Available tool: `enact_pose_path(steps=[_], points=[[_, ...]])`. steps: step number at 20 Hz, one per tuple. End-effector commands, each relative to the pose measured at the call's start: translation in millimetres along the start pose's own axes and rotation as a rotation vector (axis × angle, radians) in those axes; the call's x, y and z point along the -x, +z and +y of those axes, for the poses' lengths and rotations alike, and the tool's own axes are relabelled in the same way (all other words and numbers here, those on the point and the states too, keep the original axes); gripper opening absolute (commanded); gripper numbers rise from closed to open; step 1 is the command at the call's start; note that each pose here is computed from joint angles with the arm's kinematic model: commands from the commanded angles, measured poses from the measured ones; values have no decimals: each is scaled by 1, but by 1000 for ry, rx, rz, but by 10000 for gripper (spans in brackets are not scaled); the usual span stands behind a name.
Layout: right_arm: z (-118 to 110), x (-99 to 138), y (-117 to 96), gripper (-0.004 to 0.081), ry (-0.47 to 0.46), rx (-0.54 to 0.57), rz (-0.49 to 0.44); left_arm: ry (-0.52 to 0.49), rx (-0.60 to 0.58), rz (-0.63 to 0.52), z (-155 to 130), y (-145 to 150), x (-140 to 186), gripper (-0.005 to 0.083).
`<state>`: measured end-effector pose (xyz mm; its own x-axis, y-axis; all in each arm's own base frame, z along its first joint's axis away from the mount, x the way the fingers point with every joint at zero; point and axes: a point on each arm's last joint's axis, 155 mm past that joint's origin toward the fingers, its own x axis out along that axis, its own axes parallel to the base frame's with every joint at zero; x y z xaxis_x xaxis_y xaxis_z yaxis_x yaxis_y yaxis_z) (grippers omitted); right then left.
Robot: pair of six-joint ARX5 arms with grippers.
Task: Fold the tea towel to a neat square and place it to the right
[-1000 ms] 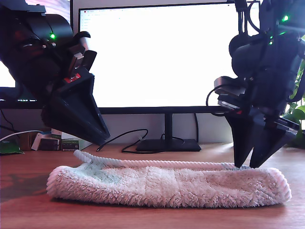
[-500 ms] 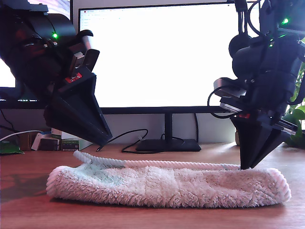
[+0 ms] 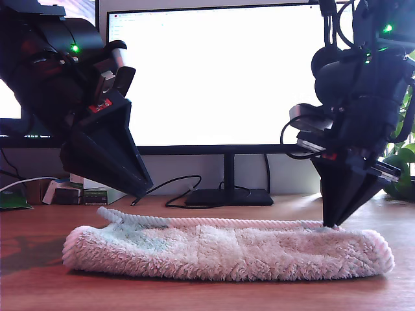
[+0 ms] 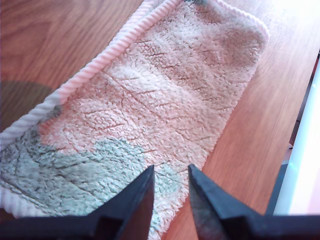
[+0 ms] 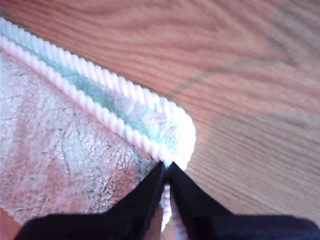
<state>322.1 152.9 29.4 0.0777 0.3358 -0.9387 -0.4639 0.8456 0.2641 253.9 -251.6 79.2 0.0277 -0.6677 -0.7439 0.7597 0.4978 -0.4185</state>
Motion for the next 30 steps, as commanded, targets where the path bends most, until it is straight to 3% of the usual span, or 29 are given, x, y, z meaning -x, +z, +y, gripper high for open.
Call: enact_pose_path(steps=[1, 8, 13, 19, 25, 30], points=[[0, 4, 11, -13, 1, 4, -18, -1, -13, -3, -1, -1, 0, 182], [0, 13, 23, -13, -7, 13, -43, 7, -37, -36, 1, 8, 0, 182], [-13, 13, 32, -12, -92, 34, -72, 5, -29, -30, 0, 7, 0, 182], [-2, 10, 33, 242, -83, 57, -70, 1, -15, -11, -1, 1, 0, 182], [-3, 11, 36, 260, -89, 64, -80, 0, -15, -10, -1, 1, 0, 180], [-21, 20, 41, 293, -160, 46, -89, 0, -17, -10, -1, 1, 0, 181]])
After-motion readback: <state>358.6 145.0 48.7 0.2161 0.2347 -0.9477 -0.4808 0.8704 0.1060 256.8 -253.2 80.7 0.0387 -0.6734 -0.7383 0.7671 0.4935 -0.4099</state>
